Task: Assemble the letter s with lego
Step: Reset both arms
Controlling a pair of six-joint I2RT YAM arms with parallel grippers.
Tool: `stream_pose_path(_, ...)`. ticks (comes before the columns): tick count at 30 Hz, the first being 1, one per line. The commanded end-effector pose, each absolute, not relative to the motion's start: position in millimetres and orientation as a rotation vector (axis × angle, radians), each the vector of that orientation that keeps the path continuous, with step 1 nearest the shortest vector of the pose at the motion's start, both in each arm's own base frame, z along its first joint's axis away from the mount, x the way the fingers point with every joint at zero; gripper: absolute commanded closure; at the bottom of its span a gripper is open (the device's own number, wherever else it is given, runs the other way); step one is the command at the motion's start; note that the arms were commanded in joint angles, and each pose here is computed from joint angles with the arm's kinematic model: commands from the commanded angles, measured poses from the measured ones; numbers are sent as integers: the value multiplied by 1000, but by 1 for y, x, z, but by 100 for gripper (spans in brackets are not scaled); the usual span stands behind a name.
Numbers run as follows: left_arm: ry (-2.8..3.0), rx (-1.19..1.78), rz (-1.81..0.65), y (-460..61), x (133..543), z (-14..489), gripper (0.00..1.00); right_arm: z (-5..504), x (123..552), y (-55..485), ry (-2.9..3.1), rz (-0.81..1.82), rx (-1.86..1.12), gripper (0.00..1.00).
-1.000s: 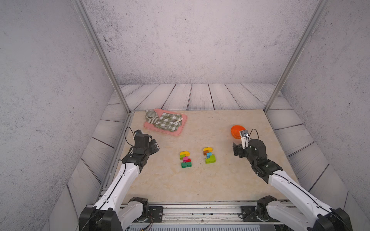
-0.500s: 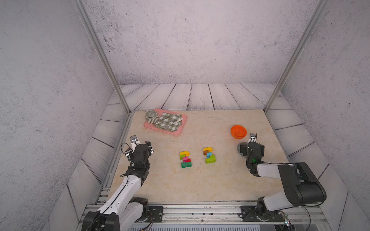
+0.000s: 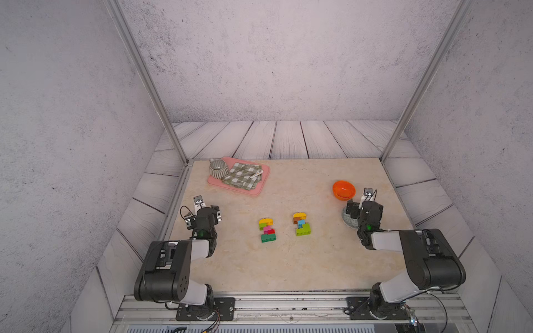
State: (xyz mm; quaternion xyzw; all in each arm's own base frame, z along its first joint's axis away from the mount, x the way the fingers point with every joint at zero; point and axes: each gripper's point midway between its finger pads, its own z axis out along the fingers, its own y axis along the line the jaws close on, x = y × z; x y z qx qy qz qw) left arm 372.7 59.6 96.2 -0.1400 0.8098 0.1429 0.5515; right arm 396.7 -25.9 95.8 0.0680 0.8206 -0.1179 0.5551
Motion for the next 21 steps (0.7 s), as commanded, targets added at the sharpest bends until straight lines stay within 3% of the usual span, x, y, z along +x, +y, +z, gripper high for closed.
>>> stream_pose_path(1, 1845, -239, 262, 47, 398, 105, 1, 92, 396, -25, 1959, -261, 167, 1)
stream_pose_path(21, 1928, -223, 257, 43, 398, 101, 1, 93, 396, -26, 1959, -260, 167, 1)
